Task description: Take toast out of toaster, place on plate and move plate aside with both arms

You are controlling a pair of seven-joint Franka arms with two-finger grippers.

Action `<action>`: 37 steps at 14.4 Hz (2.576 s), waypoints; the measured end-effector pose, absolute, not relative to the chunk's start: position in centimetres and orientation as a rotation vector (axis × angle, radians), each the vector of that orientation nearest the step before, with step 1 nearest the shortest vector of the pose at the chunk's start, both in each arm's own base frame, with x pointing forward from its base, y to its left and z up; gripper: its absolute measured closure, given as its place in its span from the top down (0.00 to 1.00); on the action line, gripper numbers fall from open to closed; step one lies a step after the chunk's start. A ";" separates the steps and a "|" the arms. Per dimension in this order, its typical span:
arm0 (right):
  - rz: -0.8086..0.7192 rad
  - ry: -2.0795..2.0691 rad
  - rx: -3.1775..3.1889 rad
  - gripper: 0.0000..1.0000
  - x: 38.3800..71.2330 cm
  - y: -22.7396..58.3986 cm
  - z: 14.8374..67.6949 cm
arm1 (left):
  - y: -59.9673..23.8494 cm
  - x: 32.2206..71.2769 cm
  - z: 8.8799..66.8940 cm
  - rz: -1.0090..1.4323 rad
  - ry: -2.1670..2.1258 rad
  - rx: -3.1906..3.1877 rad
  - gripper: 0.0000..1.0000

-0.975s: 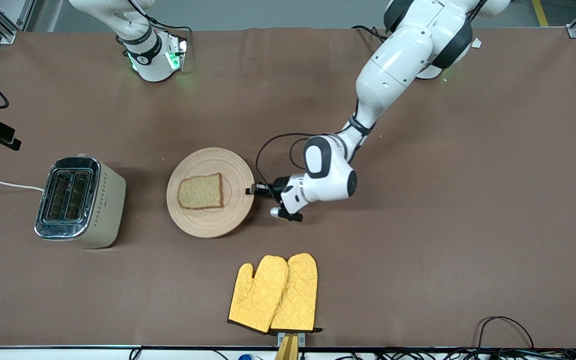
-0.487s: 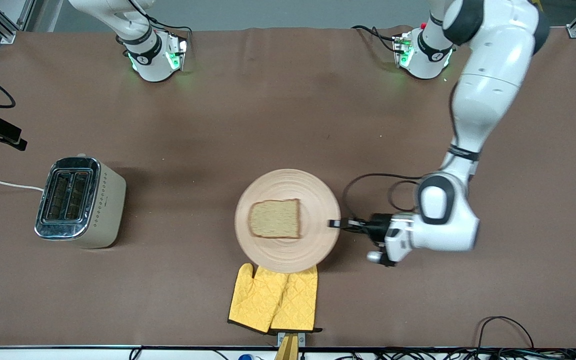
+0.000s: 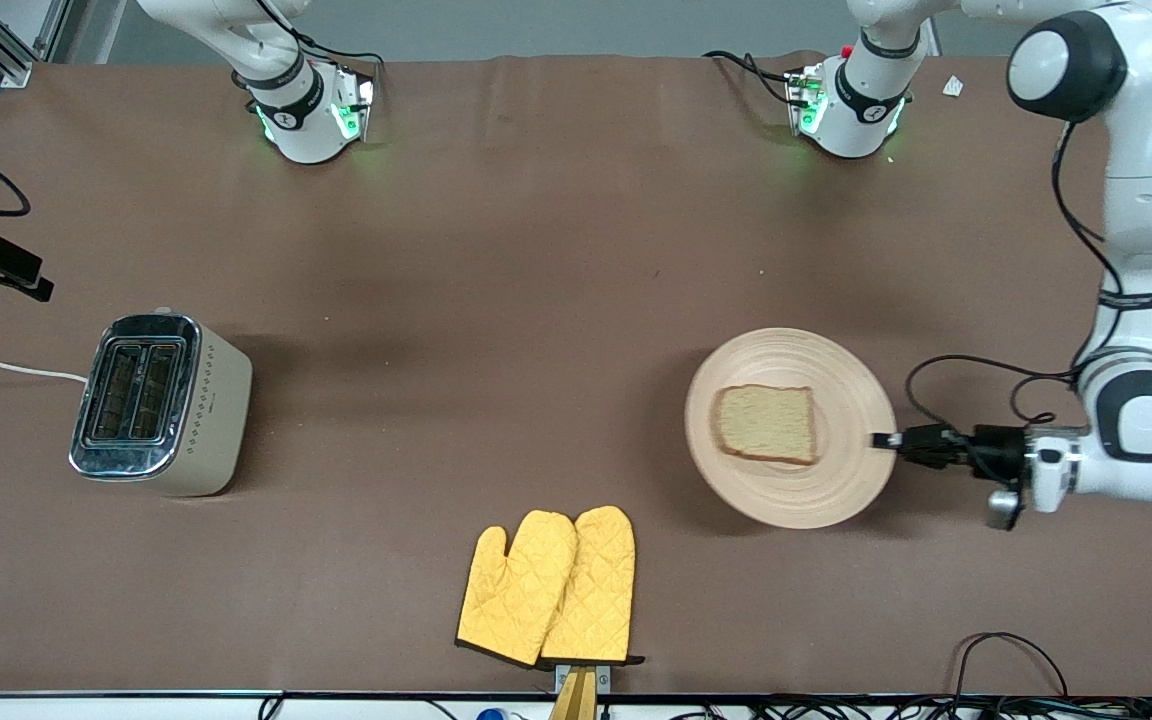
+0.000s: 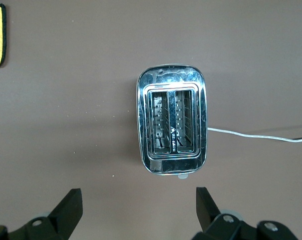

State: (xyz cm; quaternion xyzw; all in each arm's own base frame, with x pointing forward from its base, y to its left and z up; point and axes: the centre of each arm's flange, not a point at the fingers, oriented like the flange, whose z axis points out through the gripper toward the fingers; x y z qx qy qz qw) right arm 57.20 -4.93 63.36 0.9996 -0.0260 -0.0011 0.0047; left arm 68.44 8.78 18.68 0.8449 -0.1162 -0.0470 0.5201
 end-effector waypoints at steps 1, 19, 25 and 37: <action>-0.003 -0.082 3.131 1.00 57.2 -4.9 63.4 | 11.2 67.7 17.4 -0.104 -0.273 2.036 0.10; 0.032 -0.083 3.146 1.00 57.3 -4.5 64.3 | 15.8 71.2 27.0 -0.089 -0.507 2.428 1.00; 0.087 -0.064 3.143 1.00 57.6 -4.6 64.7 | 1.3 68.8 56.1 0.048 -0.677 2.923 1.00; 0.018 0.082 3.159 1.00 57.1 -4.8 64.2 | -5.5 55.7 63.2 0.197 -0.331 3.096 1.00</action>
